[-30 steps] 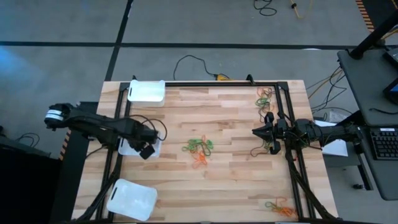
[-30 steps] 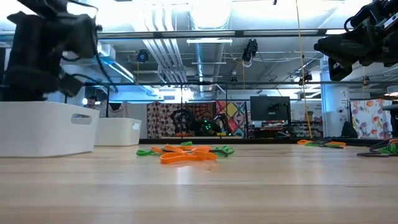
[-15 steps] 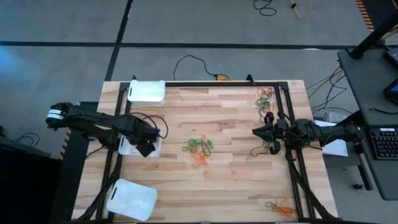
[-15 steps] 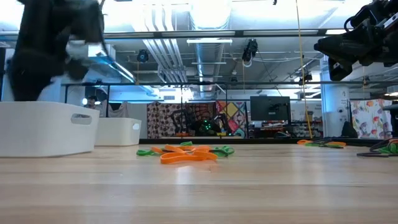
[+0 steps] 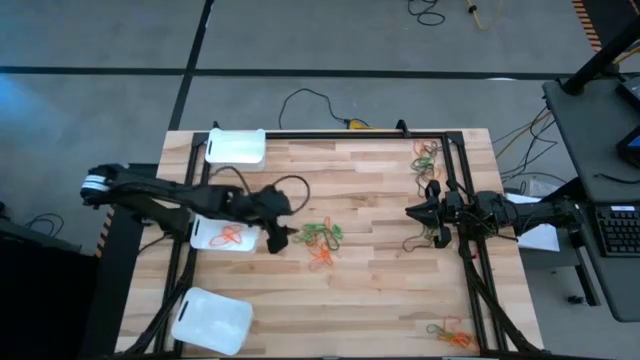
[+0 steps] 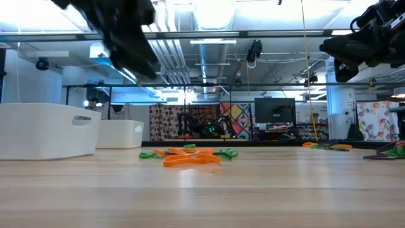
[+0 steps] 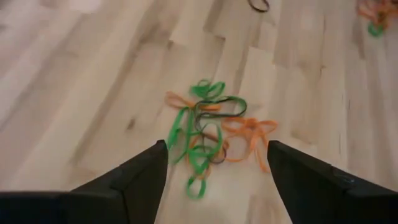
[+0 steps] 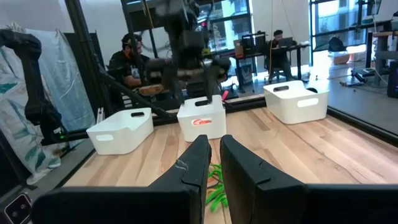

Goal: Sort rubber bands into baskets
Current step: Put the orange rubber band into the middle white bin

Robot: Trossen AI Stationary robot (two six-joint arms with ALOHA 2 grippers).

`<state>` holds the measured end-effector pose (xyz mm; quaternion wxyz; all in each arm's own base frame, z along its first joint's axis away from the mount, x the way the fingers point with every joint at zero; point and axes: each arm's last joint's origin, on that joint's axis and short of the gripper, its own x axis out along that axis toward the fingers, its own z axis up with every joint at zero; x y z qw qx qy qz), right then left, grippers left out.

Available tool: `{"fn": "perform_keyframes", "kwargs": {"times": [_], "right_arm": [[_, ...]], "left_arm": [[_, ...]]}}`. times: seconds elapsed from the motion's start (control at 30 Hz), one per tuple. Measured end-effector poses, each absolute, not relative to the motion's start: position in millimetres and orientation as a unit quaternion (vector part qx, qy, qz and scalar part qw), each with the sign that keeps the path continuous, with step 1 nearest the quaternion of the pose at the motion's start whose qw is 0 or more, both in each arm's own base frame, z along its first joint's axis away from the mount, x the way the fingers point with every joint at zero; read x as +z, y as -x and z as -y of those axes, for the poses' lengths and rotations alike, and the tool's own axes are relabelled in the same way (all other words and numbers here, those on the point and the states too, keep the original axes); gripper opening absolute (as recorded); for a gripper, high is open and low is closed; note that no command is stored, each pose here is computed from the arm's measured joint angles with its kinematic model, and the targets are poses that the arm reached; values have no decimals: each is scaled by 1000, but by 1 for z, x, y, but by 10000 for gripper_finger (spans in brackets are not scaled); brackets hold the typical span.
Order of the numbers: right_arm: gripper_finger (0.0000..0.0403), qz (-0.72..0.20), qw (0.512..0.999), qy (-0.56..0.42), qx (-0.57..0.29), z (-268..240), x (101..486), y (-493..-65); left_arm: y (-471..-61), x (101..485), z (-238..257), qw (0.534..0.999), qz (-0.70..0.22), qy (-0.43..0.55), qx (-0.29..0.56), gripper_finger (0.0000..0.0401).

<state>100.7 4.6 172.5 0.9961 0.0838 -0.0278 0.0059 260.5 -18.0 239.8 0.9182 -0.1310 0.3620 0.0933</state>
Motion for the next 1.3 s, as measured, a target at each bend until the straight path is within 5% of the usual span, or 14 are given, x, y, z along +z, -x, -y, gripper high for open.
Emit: {"fn": "perform_keyframes", "kwargs": {"times": [0.47, 0.87, 1.3], "right_arm": [[34, 28, 996, -84, 6, -5, 173, -101], [34, 28, 996, -84, 6, -5, 173, -101], [34, 28, 996, -84, 6, -5, 172, -101]], "left_arm": [[-285, 145, 15, 858, -491, 103, 111, 183], [-293, 133, 14, 858, -488, 129, 90, 81], [-299, 125, 16, 850, -489, 169, 102, 75]]}}
